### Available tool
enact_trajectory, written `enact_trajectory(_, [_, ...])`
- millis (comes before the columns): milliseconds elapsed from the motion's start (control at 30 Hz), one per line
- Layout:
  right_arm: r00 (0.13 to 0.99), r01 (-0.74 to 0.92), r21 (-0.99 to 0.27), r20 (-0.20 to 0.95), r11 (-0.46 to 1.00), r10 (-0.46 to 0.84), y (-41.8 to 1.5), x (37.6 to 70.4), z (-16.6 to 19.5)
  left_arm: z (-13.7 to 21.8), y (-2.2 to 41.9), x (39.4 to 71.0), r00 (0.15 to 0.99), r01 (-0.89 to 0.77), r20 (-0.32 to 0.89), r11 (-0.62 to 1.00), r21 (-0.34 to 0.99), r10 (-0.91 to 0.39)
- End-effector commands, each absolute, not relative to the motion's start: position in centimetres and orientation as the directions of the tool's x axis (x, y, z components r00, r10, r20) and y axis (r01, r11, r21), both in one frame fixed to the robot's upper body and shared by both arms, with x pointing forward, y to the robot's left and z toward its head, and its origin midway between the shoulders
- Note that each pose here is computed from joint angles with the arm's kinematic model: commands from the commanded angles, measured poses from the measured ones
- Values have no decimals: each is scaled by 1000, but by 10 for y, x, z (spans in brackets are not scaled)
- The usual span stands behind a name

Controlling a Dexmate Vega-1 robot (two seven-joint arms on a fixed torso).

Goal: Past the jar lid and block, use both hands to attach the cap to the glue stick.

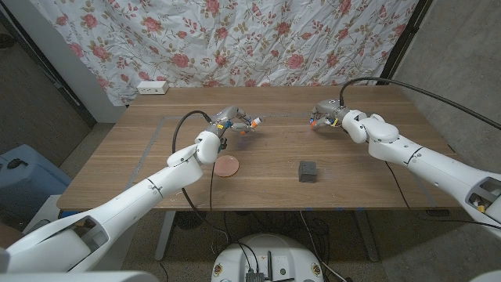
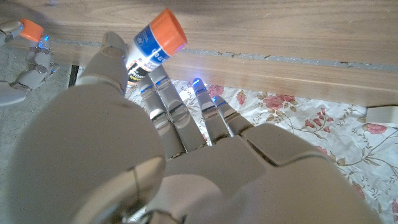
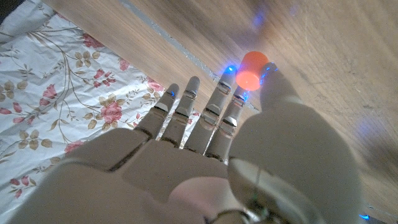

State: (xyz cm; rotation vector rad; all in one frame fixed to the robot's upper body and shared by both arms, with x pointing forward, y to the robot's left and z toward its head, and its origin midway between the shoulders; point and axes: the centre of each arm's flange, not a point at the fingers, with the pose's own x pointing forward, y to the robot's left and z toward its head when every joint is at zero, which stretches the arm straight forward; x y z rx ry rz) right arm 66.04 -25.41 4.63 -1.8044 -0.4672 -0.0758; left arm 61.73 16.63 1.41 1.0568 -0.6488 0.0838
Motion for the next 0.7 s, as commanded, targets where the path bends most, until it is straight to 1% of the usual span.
enact_trajectory(33, [901,377,-923,347,-74,261,-260,635,59,11,163,619,807,-362,539,517,775,-242])
enact_trajectory(700, [881,378,-915,402,141,251,-264,611,70,8,160,626,796,-326,545,571,754,-264])
